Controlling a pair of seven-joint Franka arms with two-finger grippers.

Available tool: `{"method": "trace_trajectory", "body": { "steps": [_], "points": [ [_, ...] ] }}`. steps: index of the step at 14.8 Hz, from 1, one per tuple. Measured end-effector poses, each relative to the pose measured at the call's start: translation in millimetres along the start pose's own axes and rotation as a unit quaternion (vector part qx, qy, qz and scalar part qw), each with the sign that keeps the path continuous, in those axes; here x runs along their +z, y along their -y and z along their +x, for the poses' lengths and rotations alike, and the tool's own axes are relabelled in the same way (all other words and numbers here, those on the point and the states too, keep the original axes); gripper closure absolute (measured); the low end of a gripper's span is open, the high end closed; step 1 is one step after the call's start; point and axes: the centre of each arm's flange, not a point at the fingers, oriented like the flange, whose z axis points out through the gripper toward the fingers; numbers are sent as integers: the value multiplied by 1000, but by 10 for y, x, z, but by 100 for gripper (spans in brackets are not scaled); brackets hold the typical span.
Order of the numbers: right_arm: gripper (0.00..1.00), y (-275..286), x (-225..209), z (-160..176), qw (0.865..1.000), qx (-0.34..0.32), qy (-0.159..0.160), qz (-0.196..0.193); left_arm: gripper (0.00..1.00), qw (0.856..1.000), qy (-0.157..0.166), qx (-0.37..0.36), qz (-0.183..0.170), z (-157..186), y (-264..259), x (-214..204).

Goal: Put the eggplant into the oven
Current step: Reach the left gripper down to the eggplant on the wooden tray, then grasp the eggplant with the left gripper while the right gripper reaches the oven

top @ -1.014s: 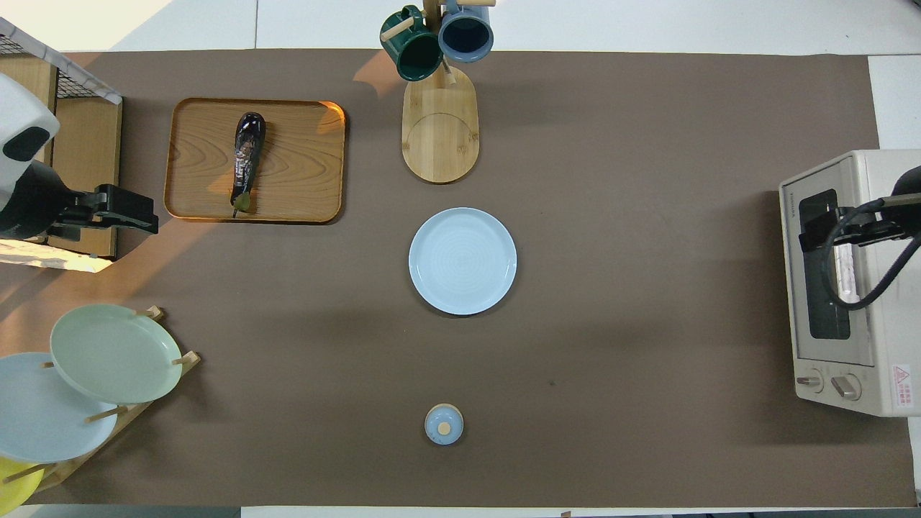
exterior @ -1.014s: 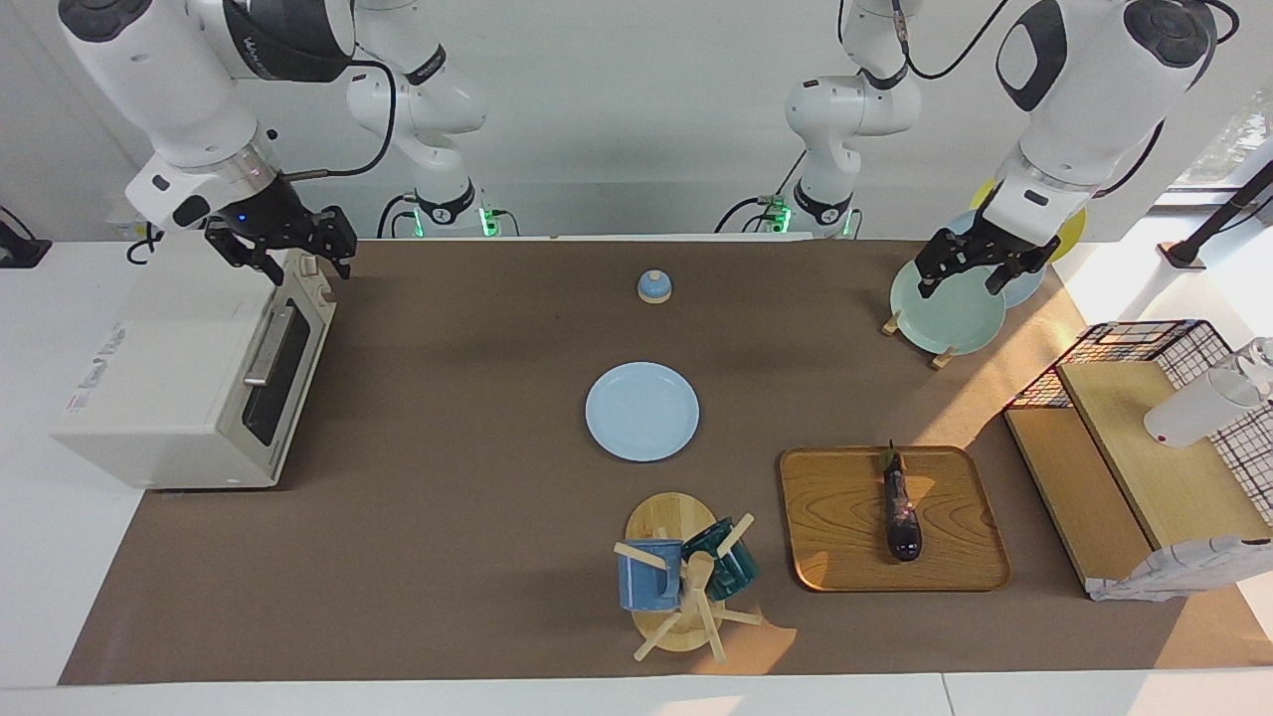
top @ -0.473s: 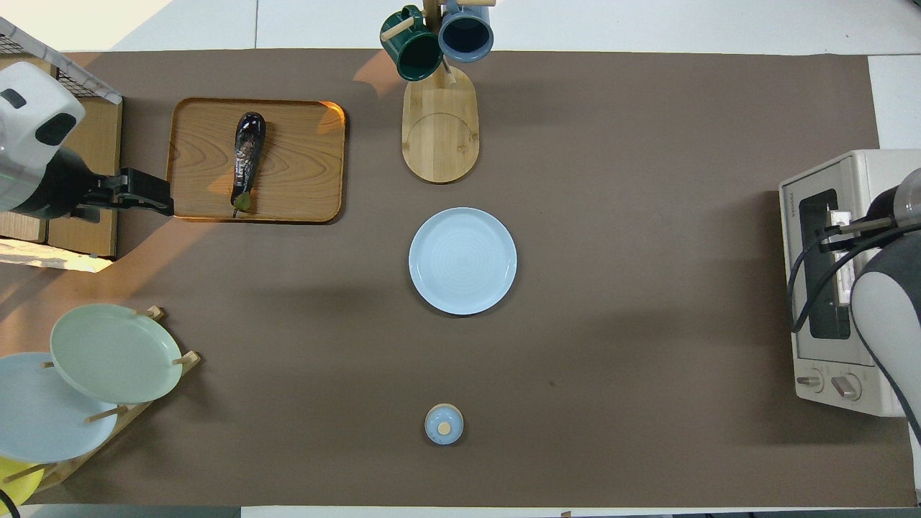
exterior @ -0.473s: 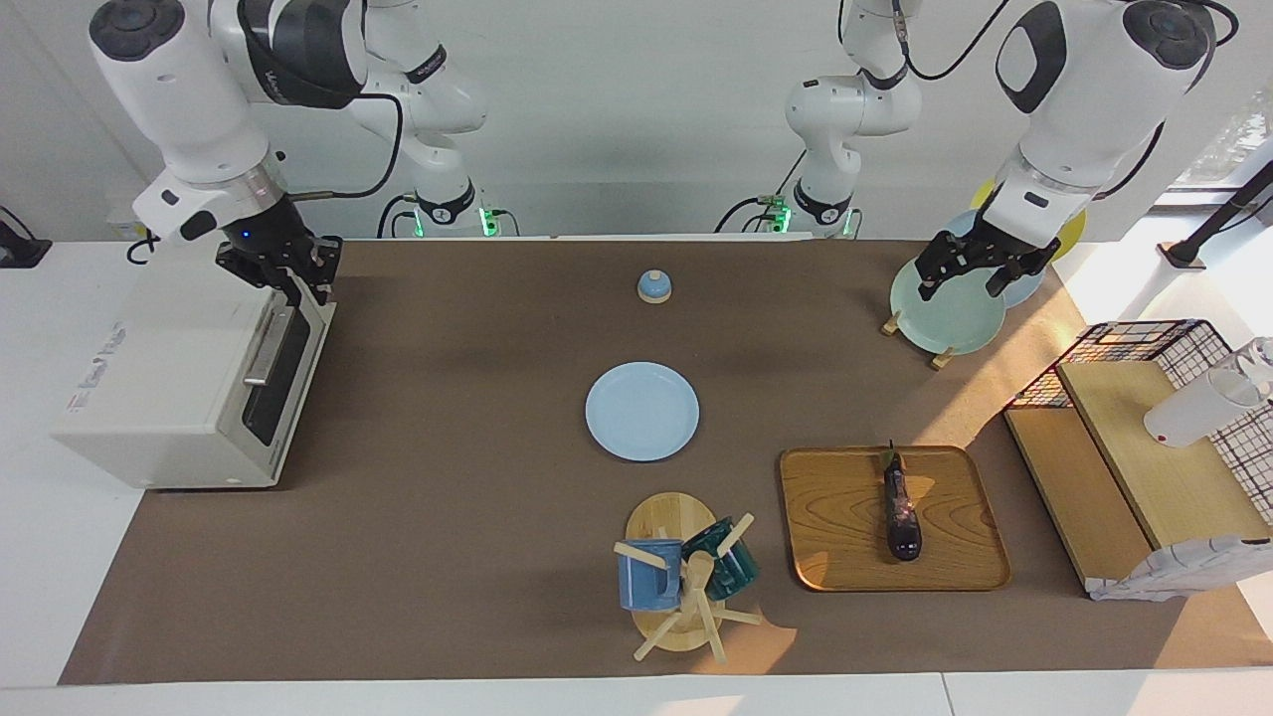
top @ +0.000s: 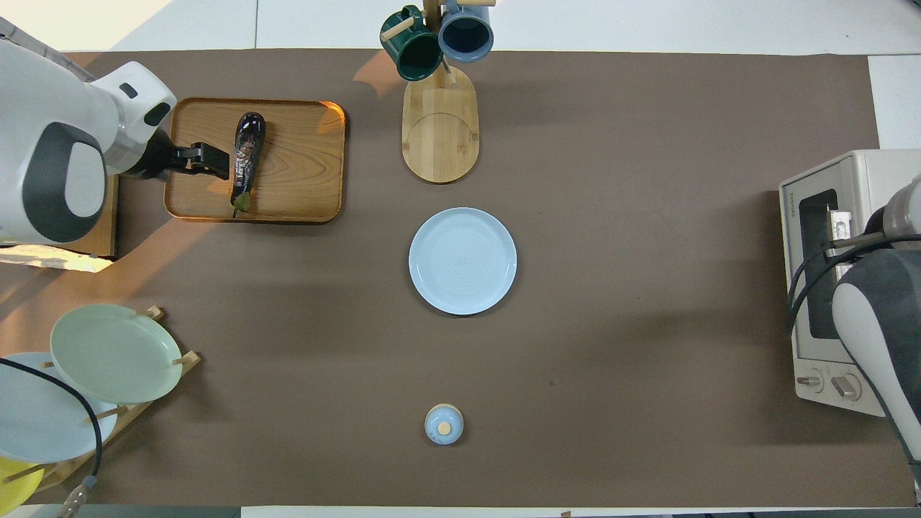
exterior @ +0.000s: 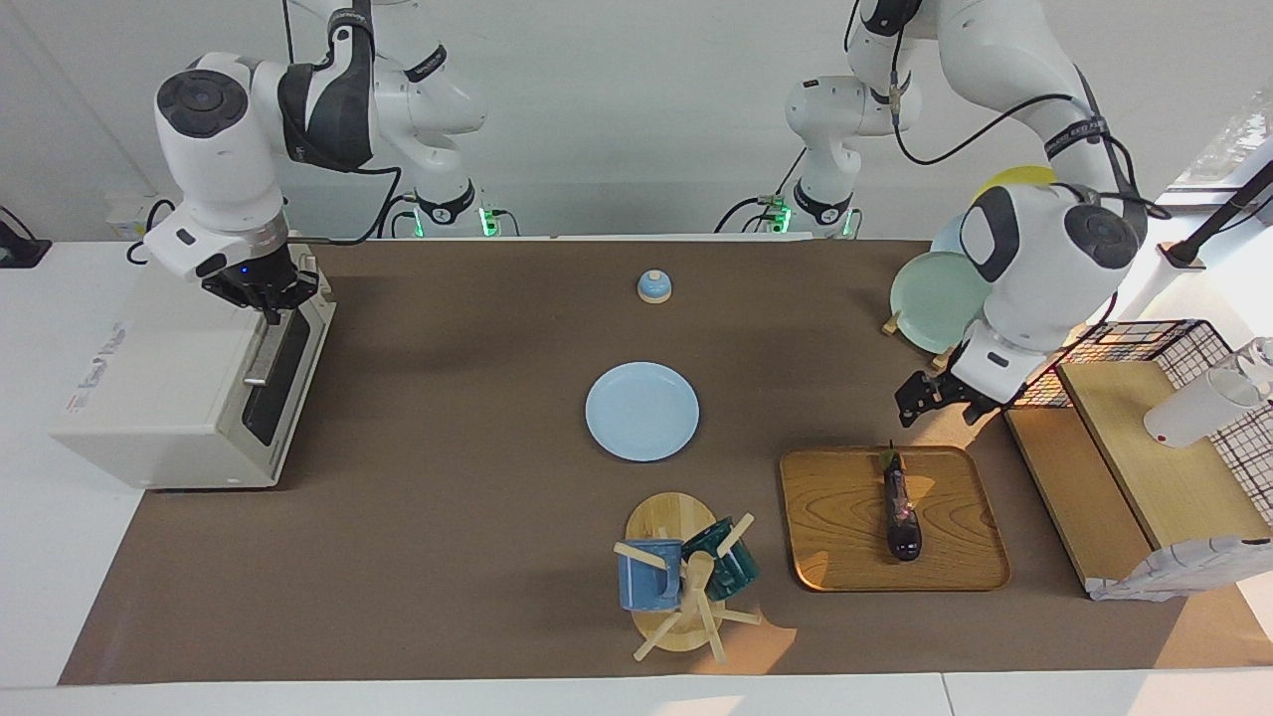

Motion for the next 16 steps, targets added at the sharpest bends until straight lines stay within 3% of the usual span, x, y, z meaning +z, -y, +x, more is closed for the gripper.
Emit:
{"method": "trace_trajectory", "body": {
  "steps": [5, 10, 13, 16],
  "points": [
    [99, -132, 312, 3, 1000, 8, 1, -3, 0, 999, -15, 35, -3, 229, 30, 767],
    [99, -82, 408, 4, 1000, 24, 3, -2, 3, 998, -17, 58, -4, 262, 16, 838],
    [99, 118, 407, 10, 1000, 16, -9, -3, 36, 997, -22, 70, -4, 268, -50, 841],
    [99, 527, 466, 75, 1000, 9, -25, 6, 45, 997, -23, 78, -4, 245, -93, 898]
  ]
}}
